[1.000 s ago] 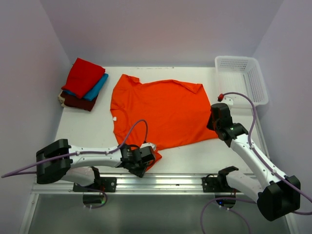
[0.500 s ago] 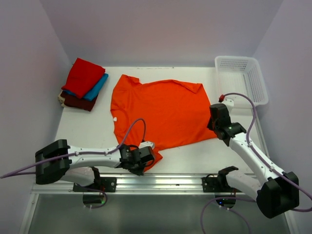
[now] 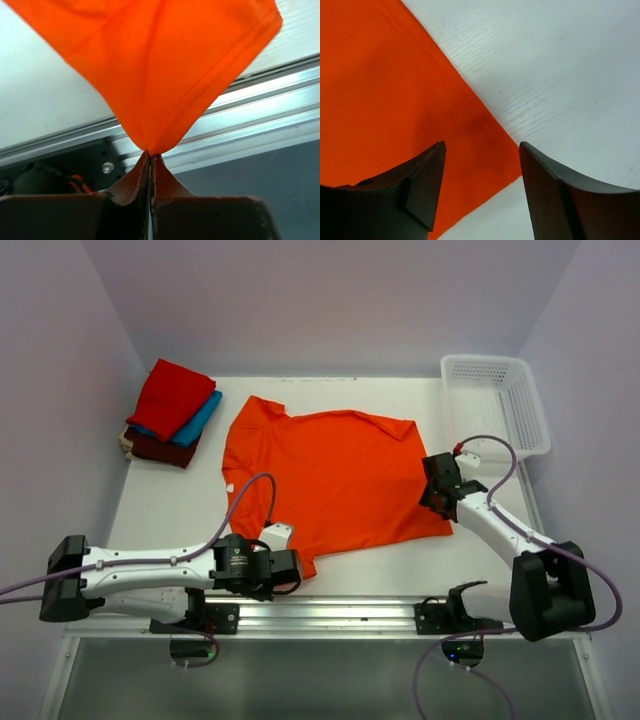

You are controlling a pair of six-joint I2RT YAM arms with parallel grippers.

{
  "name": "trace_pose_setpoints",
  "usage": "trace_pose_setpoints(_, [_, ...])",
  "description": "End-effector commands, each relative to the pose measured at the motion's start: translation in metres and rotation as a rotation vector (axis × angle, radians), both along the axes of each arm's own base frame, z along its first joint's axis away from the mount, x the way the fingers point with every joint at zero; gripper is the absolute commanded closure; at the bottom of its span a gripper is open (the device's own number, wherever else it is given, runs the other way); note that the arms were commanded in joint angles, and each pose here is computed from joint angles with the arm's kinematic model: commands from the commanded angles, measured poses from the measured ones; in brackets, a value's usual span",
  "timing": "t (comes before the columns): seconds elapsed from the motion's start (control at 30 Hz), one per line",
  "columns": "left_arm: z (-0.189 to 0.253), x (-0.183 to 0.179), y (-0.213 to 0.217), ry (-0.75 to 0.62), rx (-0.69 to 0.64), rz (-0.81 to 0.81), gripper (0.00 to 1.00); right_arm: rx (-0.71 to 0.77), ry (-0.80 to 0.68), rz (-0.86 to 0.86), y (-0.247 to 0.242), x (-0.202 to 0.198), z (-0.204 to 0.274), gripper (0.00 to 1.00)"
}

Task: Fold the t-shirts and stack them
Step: Grap the side of the flattened tshirt closest away from the robot with both arms

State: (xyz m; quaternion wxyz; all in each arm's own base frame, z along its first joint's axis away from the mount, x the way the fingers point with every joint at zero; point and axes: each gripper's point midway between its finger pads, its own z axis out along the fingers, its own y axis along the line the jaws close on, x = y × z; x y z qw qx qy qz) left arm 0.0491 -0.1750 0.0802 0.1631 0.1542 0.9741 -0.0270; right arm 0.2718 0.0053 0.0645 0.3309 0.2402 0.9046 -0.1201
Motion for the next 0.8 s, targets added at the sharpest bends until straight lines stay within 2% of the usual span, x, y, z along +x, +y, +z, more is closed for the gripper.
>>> trace_pose_setpoints(0.0, [0.012,0.001,0.042,-0.034,0.111,0.103,1.0,0.053,-0.012,-0.027,0.008,0.009,-0.006,0.37])
trace_pose_setpoints(0.13, [0.02,0.001,0.047,-0.043,0.075,0.111,1.0,0.131,0.021,0.001,0.02,-0.005,-0.017,0.47])
trace_pose_setpoints(0.2, [0.022,0.001,0.046,-0.046,0.061,0.111,1.0,0.209,0.011,0.023,0.032,-0.013,-0.015,0.49])
trace_pose_setpoints(0.47, [0.02,0.006,0.045,-0.066,0.1,0.104,1.0,0.222,0.08,-0.028,0.025,-0.064,-0.03,0.43])
trace_pose_setpoints(0.57, [0.021,0.008,0.044,-0.075,0.107,0.1,1.0,0.251,0.093,-0.047,0.03,-0.072,-0.035,0.43])
trace_pose_setpoints(0.77, [0.021,0.008,0.043,-0.077,0.104,0.1,1.0,0.199,0.036,-0.16,0.016,-0.081,-0.035,0.45])
